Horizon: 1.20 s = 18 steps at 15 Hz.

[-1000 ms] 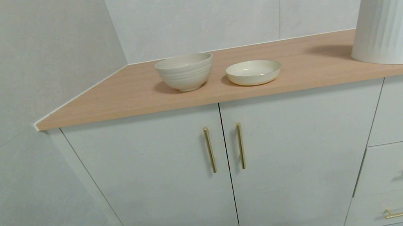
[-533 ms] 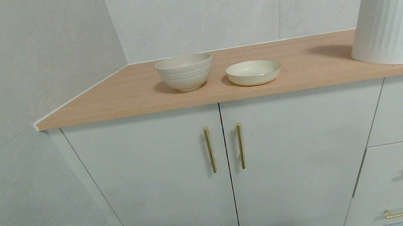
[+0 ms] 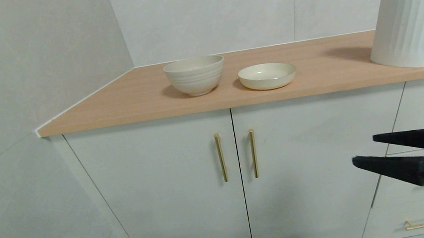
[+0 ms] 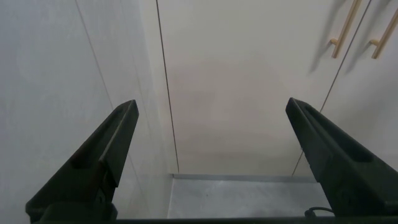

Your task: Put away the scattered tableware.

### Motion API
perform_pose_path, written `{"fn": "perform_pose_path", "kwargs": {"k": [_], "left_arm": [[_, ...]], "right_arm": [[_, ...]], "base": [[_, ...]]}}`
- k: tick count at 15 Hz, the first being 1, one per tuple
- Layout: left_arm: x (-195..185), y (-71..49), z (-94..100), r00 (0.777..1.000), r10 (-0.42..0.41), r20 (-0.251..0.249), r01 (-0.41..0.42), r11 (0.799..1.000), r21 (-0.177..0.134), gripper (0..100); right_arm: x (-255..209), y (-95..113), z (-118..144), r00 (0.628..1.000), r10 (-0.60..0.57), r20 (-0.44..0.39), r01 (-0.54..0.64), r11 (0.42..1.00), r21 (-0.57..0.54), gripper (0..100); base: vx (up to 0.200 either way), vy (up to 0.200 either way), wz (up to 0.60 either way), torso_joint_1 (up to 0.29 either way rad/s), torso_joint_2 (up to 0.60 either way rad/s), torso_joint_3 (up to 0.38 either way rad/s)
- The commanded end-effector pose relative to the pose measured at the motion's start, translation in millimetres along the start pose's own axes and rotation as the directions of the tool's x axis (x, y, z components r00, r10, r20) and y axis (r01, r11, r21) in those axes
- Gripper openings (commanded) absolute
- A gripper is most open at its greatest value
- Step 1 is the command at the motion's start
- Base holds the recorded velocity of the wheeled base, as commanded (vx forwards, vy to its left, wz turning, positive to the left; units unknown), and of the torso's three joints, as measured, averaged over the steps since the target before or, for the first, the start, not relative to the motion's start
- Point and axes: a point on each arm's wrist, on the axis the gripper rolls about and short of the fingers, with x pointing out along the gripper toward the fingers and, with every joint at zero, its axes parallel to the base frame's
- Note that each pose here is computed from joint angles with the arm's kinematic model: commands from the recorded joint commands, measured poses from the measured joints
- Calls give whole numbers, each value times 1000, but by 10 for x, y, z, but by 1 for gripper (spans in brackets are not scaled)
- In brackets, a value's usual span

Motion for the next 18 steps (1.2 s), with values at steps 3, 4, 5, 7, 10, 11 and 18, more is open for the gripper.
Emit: {"fn": "perform_pose_path", "kwargs": {"k": [3,4,5,7,10,11,18], "left_arm": [[0,0,0,1000,1,0,-1,1000,0,100],[0,0,0,1000,1,0,-1,1000,0,100],[0,0,0,1000,1,0,-1,1000,0,100],[0,0,0,1000,1,0,-1,1000,0,100],[0,0,0,1000,1,0,-1,1000,-2,100],[0,0,0,1000,1,0,-1,1000,-2,100],[0,0,0,1000,1,0,-1,1000,-2,100]], "right_arm": [[599,63,0,978,193,-81,-187,980,72,100],[778,31,0,974,201,-107,-194,978,78,100],[914,7,0,972,201,-122,-192,978,84,100],[1093,-17,-5,969,203,-141,-191,977,91,100],[1419,-81,-28,965,201,-169,-185,977,104,100],[1474,-94,-41,964,200,-175,-183,977,109,100],[2078,-87,-331,966,242,-88,-231,965,121,100]], "base": [[0,0,0,0,0,0],[0,0,0,0,0,0],[0,0,0,0,0,0],[0,0,0,0,0,0],[0,0,0,0,0,0],[0,0,0,0,0,0],[0,0,0,0,0,0]]}}
